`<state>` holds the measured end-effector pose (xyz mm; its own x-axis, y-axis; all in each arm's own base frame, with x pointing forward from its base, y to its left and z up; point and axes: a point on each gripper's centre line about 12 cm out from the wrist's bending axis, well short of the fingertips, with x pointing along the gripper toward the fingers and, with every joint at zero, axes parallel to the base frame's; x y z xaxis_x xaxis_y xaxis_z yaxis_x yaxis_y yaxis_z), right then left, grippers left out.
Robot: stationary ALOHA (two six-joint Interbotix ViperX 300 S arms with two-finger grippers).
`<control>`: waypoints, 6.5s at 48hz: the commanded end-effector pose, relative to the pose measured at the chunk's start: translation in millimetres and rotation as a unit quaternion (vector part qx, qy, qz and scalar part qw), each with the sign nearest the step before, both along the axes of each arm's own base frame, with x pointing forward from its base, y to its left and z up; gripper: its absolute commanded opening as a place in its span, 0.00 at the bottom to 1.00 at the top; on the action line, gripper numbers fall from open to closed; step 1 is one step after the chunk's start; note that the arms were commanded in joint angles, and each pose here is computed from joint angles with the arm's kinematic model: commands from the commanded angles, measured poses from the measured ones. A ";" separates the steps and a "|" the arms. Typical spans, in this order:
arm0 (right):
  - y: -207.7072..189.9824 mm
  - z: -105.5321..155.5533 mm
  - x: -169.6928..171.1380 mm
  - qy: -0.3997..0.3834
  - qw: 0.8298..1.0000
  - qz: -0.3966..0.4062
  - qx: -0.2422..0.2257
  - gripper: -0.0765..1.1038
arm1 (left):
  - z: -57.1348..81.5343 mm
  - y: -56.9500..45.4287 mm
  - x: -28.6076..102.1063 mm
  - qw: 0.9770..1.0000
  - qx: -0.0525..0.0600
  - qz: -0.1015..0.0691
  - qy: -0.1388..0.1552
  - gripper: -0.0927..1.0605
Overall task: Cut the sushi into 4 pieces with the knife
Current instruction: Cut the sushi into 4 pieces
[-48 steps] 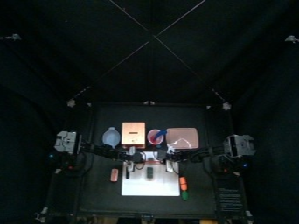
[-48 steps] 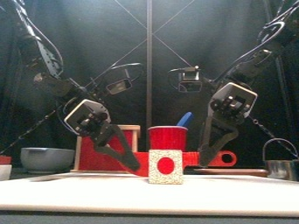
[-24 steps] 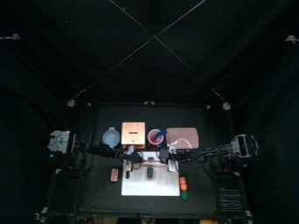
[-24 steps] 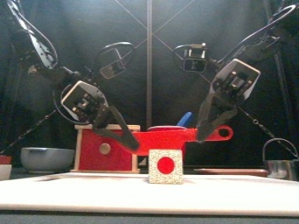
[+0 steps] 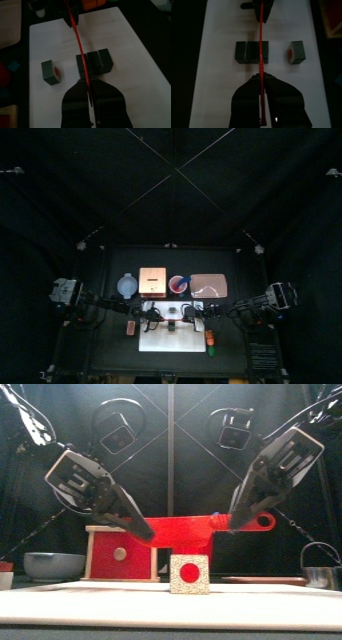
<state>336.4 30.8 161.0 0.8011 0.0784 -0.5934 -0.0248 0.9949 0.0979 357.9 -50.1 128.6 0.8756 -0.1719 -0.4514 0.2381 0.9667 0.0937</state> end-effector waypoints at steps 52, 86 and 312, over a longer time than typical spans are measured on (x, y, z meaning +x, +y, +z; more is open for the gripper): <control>-9.9 12.4 3.6 -0.042 0.999 -0.017 0.008 0.17 | 16.9 6.1 8.8 0.998 -0.008 0.006 -0.055 0.27; -4.2 -18.5 2.3 -0.005 0.999 -0.028 0.026 0.17 | -6.4 0.6 8.8 1.000 -0.014 0.007 -0.023 0.27; 33.8 -17.3 7.4 -0.004 0.999 0.004 0.049 0.17 | -23.0 -43.4 1.6 0.999 -0.033 -0.021 0.007 0.27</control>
<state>335.3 65.9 134.4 0.7804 0.1450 -0.6082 -0.0360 0.9815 0.1878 355.9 -89.3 101.9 0.8553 -0.2263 -0.4661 0.2625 0.9648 0.0132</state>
